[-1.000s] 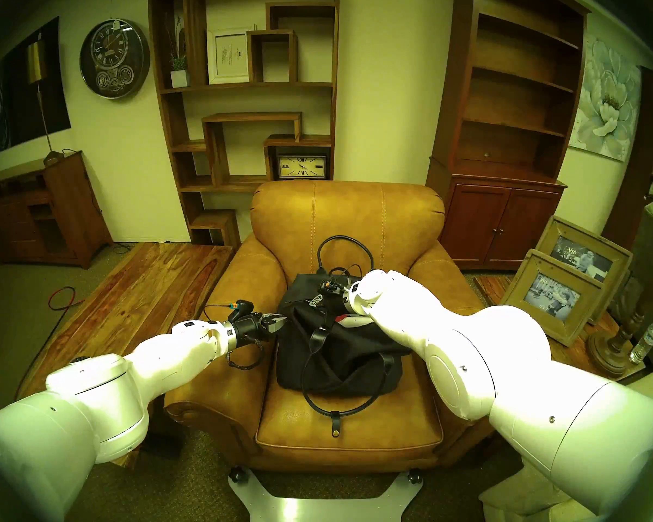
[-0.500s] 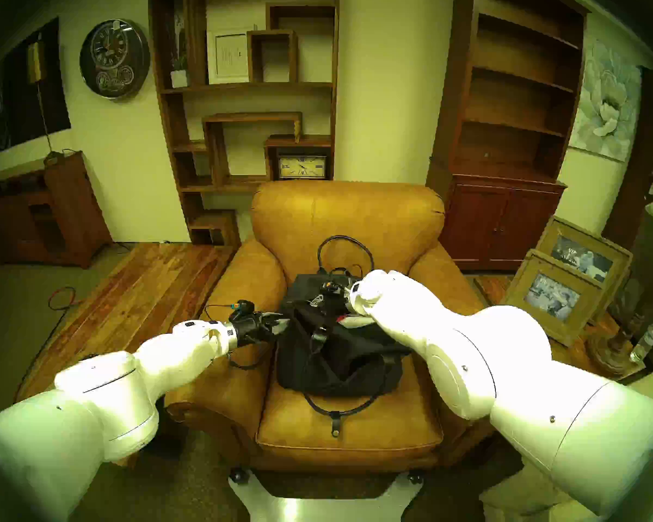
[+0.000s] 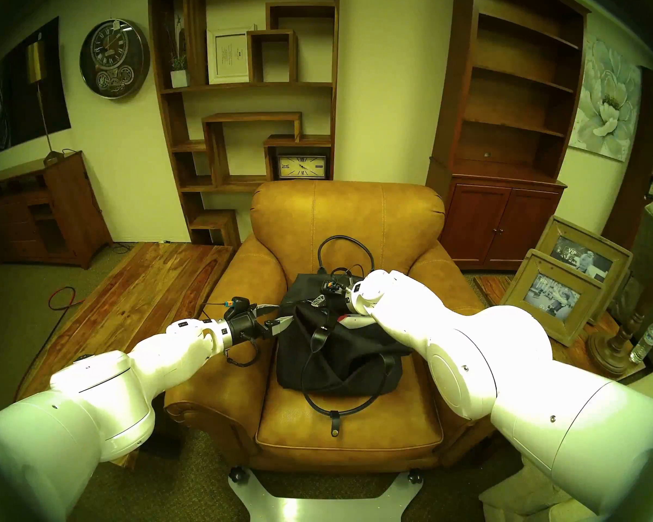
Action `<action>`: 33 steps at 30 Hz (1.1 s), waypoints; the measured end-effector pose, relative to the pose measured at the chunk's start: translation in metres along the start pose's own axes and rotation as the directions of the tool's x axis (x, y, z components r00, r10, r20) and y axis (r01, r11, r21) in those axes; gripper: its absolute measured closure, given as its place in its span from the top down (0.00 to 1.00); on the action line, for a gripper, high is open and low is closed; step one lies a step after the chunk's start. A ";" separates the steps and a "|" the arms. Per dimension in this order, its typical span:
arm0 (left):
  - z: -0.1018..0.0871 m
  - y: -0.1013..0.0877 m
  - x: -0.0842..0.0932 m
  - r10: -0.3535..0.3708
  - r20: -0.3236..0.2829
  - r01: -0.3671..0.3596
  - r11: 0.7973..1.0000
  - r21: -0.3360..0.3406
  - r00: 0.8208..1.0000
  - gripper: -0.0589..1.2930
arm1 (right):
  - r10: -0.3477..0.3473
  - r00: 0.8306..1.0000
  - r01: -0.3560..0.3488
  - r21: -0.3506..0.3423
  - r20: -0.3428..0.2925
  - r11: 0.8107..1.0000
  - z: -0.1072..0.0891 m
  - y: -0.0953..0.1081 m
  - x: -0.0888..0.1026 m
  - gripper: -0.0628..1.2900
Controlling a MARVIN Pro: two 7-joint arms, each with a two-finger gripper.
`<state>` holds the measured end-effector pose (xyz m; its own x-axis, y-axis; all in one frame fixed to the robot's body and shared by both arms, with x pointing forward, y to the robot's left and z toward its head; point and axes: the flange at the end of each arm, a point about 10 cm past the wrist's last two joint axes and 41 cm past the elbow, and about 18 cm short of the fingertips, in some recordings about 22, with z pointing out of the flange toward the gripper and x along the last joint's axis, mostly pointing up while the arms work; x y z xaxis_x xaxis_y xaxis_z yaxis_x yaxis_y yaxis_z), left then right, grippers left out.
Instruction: Close a bag with a zipper
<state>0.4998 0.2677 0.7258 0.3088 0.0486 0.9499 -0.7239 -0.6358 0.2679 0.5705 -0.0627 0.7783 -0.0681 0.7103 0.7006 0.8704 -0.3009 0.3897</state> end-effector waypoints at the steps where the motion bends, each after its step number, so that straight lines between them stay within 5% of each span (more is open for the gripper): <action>1: 0.000 0.000 0.001 0.002 -0.003 -0.002 1.000 -0.004 1.000 0.92 | 0.000 1.000 0.000 0.000 0.000 1.000 0.000 0.000 0.000 0.03; 18: 0.022 0.016 0.007 0.006 -0.020 -0.008 0.997 -0.080 1.000 0.93 | 0.001 1.000 -0.001 0.001 0.001 1.000 0.000 0.000 -0.001 0.03; 33: 0.037 0.019 -0.009 0.051 0.063 -0.049 0.999 -0.021 0.997 0.93 | 0.003 1.000 -0.003 0.000 0.012 1.000 -0.001 0.000 -0.003 0.03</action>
<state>0.5063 0.2268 0.7167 0.3102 -0.0323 0.9501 -0.7511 -0.6210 0.2241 0.5704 -0.0652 0.7767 -0.0596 0.7169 0.6947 0.8704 -0.3034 0.3877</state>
